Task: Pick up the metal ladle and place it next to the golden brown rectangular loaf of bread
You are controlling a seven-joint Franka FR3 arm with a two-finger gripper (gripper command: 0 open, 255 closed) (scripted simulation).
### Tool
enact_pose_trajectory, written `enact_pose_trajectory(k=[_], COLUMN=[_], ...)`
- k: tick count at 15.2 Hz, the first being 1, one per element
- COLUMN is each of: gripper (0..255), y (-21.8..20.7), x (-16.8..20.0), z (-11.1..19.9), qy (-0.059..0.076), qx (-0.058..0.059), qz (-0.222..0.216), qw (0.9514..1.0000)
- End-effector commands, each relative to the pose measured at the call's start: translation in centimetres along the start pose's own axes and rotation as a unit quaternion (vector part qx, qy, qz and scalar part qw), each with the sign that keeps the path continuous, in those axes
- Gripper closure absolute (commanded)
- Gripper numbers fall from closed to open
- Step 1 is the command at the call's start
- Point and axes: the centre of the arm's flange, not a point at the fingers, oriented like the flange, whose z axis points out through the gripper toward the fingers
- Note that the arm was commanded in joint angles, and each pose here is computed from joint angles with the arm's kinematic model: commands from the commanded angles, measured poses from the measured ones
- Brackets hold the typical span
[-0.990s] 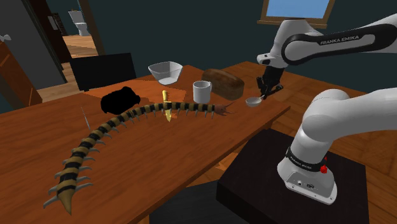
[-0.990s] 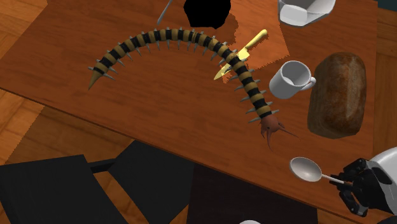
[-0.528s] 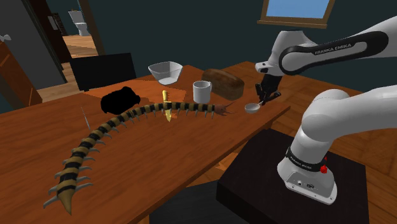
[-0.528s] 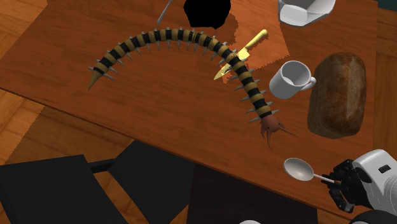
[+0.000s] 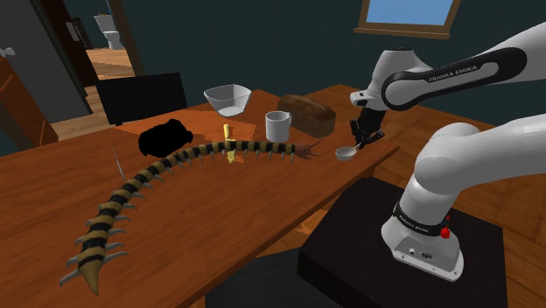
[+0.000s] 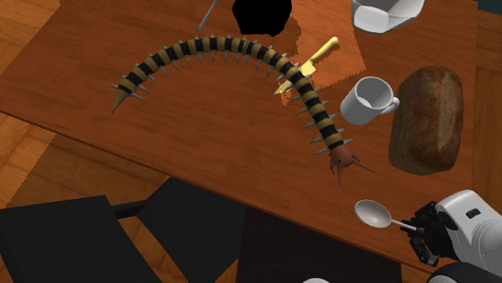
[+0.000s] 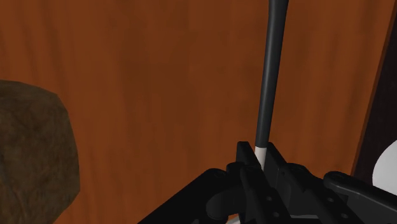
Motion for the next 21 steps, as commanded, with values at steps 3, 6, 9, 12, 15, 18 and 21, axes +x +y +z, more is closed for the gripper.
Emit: enact_pose_trajectory(k=[3, 6, 9, 12, 15, 18, 21], gripper=[255, 0, 0, 0, 0, 0, 0], y=[0.0, 0.0, 0.0, 0.0, 0.0, 0.0, 0.0], x=[0.0, 0.0, 0.0, 0.0, 0.0, 0.0, 0.0], z=[0.0, 0.0, 0.0, -3.9, -5.0, -5.0, -5.0], qy=[0.000, 0.000, 0.000, 0.000, 0.000, 0.000, 0.000], qx=[0.000, 0.000, 0.000, 0.000, 0.000, 0.000, 0.000], qz=[0.000, 0.000, 0.000, 0.000, 0.000, 0.000, 0.000], qw=[1.0000, 1.0000, 1.0000, 1.0000, 1.0000, 1.0000, 1.0000])
